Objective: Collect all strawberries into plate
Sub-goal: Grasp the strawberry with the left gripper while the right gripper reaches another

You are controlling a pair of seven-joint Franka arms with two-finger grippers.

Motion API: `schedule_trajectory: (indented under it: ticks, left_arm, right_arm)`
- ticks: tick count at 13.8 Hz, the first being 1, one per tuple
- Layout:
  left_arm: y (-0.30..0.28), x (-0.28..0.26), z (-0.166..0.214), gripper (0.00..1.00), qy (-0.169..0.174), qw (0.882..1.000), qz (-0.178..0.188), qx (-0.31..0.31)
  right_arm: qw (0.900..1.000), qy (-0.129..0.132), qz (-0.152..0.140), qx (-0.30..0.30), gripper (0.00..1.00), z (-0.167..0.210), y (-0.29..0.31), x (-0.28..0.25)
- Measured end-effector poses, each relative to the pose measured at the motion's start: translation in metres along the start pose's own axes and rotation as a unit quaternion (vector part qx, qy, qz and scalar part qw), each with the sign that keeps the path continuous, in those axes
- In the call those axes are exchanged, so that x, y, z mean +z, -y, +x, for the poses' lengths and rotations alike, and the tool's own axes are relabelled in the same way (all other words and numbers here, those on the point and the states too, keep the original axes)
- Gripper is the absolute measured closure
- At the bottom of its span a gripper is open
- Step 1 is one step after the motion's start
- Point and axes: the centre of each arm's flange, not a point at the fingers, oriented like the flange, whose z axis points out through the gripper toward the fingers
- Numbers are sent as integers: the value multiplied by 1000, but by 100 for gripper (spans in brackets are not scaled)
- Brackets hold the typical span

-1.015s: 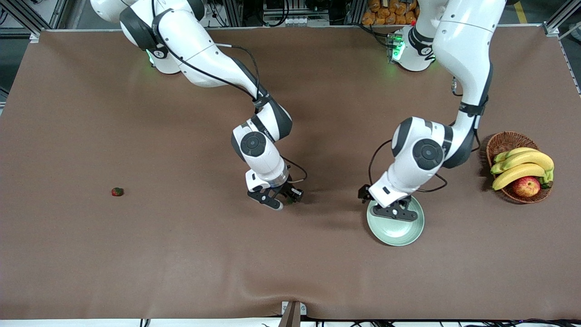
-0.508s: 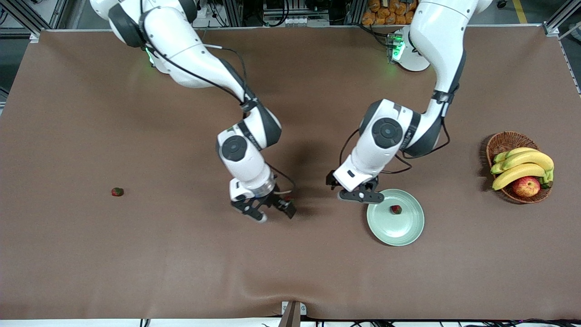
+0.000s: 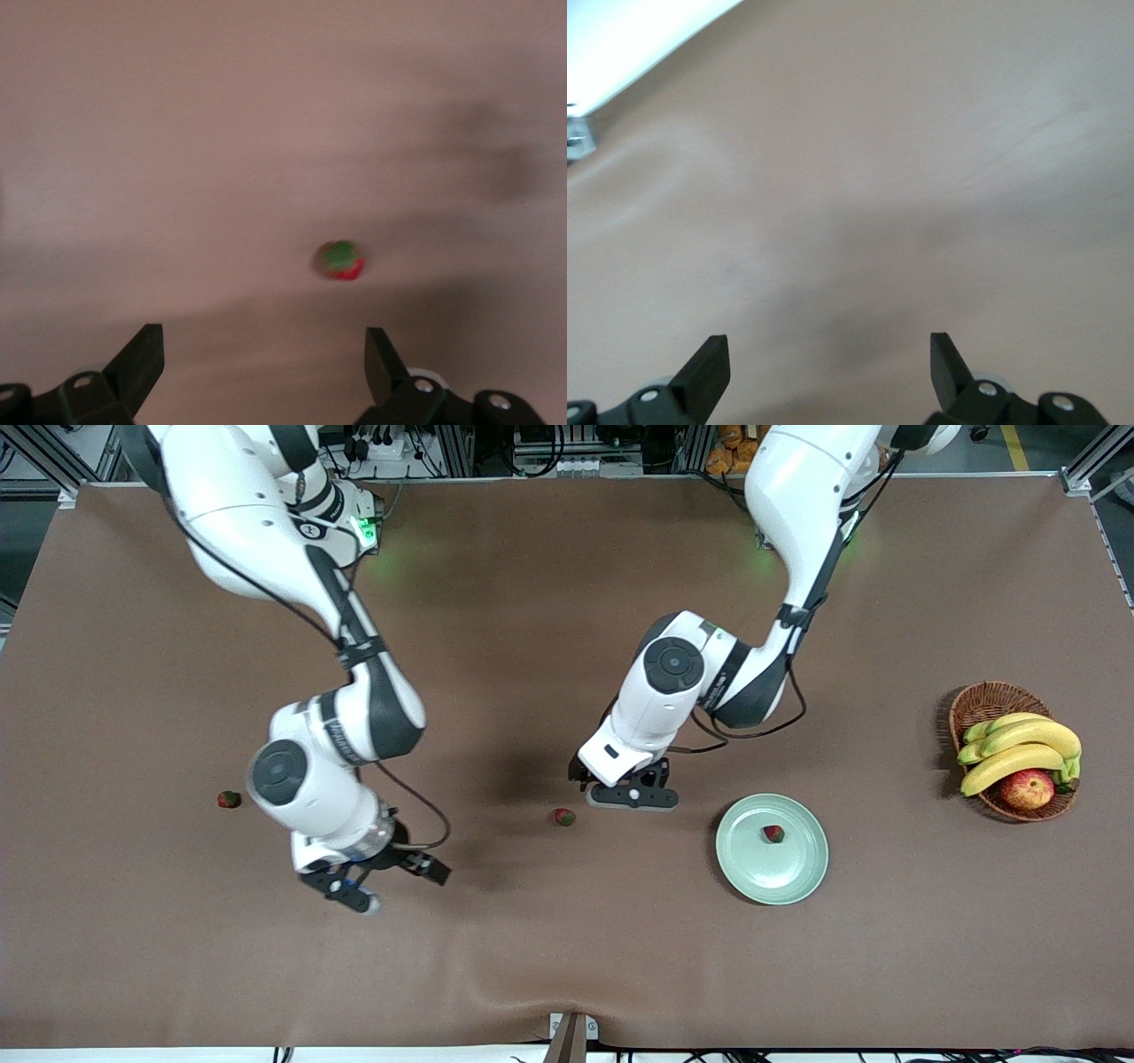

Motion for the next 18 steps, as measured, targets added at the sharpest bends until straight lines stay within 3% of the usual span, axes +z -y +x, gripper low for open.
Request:
schedule_trajectory:
  ticks: [5,9,14,16,18]
  left_arm:
    - [-4,62,-4,0,-57,998,-35,1]
    - [-10,111,-26,0,-72,996,-47,15]
    - [-22,109,-29,0,-77,995,-54,22]
    - [-21,109,-28,14,-79,995,-52,35]
    - [-20,109,-27,18,-80,995,-50,44]
  right_arm:
    - [998,43,-40,-17,0,62,-166,-27]
    - [994,77,-60,41,0,73,-298,-22]
    - [989,94,-92,73,0,59,-352,0]
    - [988,86,-96,80,0,52,-364,12]
    - [989,69,-98,82,0,44,-373,28]
